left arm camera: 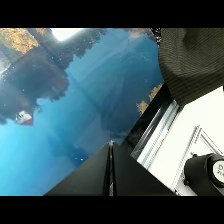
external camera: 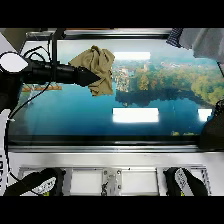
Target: Fold the clothes and pants, and hang the long-sleeved shirts on hangers.
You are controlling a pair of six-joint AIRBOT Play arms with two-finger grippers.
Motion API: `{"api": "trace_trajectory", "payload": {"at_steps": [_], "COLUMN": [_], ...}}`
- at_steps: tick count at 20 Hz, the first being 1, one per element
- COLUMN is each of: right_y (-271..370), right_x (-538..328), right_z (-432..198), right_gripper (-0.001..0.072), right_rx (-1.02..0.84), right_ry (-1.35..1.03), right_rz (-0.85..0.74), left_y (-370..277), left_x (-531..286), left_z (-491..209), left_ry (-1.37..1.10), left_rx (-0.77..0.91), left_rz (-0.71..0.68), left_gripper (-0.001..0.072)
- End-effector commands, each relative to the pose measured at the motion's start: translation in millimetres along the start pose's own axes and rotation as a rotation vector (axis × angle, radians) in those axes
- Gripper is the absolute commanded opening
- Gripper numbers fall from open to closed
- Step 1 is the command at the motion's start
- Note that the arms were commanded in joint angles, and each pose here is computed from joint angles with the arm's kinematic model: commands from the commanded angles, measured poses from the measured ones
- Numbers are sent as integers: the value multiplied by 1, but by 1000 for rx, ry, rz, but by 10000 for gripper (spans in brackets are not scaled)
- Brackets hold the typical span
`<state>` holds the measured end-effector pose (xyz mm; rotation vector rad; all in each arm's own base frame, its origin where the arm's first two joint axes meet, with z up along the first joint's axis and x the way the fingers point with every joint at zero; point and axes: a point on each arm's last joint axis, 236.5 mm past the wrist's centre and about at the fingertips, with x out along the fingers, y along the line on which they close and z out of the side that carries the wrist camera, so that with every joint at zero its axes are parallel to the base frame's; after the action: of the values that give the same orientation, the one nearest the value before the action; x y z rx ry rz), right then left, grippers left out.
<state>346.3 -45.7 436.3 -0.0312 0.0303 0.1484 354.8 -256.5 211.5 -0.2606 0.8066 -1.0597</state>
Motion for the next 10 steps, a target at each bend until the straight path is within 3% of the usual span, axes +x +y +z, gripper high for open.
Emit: {"api": "trace_trajectory", "payload": {"at_steps": [1, 5, 10], "right_y": [131, 236, 317], "right_x": [24, 18, -19], "right_z": [-91, -198, -296], "right_gripper": [461, 461, 461], "right_rx": [10, 48, 65], "right_ry": [271, 511, 714], "right_rz": [479, 747, 932], "left_y": [0, 15, 5], "left_x": [5, 15, 17], "left_z": [-4, -42, -76], "left_ry": [-31, -68, -42], "left_rx": [-28, -144, -149], "left_rz": [20, 103, 107], "left_gripper": [12, 12, 14]}}
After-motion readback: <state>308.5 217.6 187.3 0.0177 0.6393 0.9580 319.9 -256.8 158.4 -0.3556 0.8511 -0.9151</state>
